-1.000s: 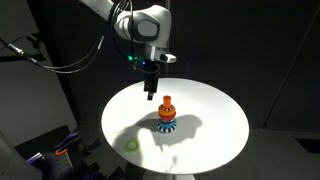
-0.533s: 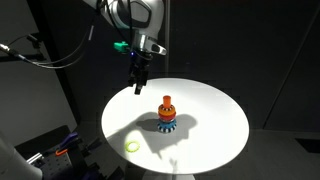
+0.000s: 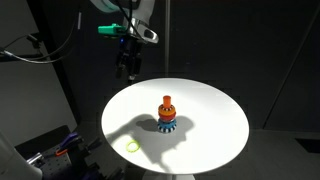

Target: Pick up the black and white ring and put it on the ring holder

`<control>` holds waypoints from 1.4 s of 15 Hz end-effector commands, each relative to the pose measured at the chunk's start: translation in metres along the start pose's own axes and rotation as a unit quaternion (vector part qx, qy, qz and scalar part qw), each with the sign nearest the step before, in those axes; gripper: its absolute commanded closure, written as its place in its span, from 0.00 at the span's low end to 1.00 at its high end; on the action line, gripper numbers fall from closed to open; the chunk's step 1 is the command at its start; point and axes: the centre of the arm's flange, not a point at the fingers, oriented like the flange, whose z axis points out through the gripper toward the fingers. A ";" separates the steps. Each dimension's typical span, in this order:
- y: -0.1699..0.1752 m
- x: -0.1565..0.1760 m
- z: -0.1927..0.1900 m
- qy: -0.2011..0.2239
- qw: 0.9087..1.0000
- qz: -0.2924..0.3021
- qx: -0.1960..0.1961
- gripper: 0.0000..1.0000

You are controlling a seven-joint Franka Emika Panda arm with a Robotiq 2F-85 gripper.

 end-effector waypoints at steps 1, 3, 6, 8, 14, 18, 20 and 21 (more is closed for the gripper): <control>0.009 -0.035 -0.014 0.023 0.999 -0.026 -0.005 0.00; 0.012 -0.047 -0.020 0.038 0.999 -0.032 -0.002 0.00; 0.016 -0.064 -0.028 0.066 0.997 -0.028 0.005 0.00; 0.020 -0.076 -0.033 0.085 0.996 -0.024 0.011 0.00; 0.037 -0.106 -0.043 0.135 0.991 -0.014 0.023 0.00; 0.047 -0.121 -0.047 0.158 0.987 -0.006 0.030 0.00; 0.051 -0.128 -0.049 0.169 0.985 0.000 0.034 0.00; 0.043 -0.115 -0.051 0.149 0.988 0.003 0.031 0.00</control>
